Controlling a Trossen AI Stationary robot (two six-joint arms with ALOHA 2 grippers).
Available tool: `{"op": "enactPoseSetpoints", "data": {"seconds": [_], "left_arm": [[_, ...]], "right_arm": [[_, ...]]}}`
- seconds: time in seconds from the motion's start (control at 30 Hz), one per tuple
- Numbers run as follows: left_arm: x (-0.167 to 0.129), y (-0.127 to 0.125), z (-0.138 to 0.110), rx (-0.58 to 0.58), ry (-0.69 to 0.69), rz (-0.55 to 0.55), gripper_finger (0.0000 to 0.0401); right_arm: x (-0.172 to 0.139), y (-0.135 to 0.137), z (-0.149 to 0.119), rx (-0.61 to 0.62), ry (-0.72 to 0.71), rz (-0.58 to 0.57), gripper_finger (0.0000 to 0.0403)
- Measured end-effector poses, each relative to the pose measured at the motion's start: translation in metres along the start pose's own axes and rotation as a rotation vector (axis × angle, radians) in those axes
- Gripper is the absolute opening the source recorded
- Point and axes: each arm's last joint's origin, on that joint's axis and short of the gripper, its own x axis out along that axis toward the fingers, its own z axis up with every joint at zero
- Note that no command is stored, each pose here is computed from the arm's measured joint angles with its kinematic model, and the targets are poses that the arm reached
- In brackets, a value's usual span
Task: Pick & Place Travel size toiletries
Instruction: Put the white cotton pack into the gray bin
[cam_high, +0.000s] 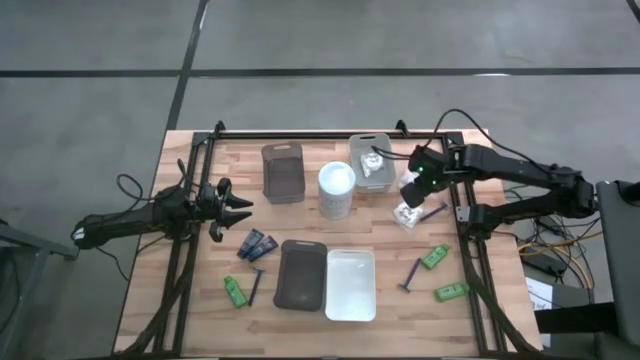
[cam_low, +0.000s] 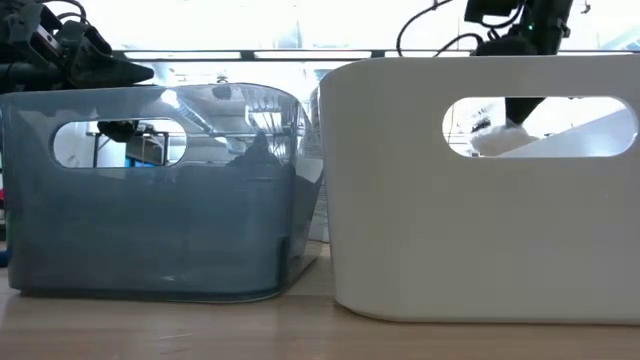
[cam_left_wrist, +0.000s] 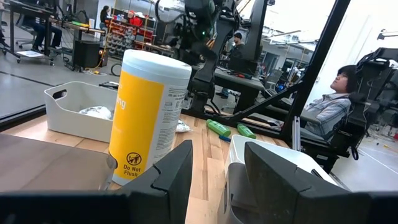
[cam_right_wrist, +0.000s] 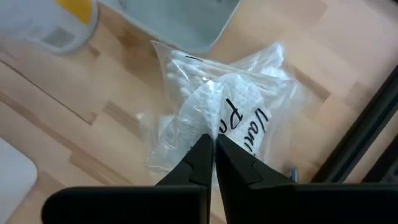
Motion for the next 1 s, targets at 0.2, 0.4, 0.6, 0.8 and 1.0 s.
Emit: {"op": "enactPoseSetpoints", "data": {"seconds": [0.2, 0.4, 0.6, 0.8, 1.0], "left_arm": [[0.000, 0.000, 0.000, 0.000, 0.000, 0.000, 0.0151], [0.000, 0.000, 0.000, 0.000, 0.000, 0.001, 0.0151], [0.000, 0.000, 0.000, 0.000, 0.000, 0.000, 0.0151], [0.000, 0.000, 0.000, 0.000, 0.000, 0.000, 0.0151], [0.000, 0.000, 0.000, 0.000, 0.000, 0.001, 0.0151]], "right_arm": [[-0.013, 0.000, 0.006, 0.000, -0.041, -0.027, 0.0011], [-0.013, 0.001, 0.009, -0.004, -0.049, -0.028, 0.0012], [-0.005, 0.004, 0.015, -0.022, -0.048, -0.034, 0.0011], [0.000, 0.012, 0.035, -0.178, -0.097, -0.021, 0.0010], [0.010, 0.020, 0.056, -0.530, -0.132, -0.037, 0.0011]]}}
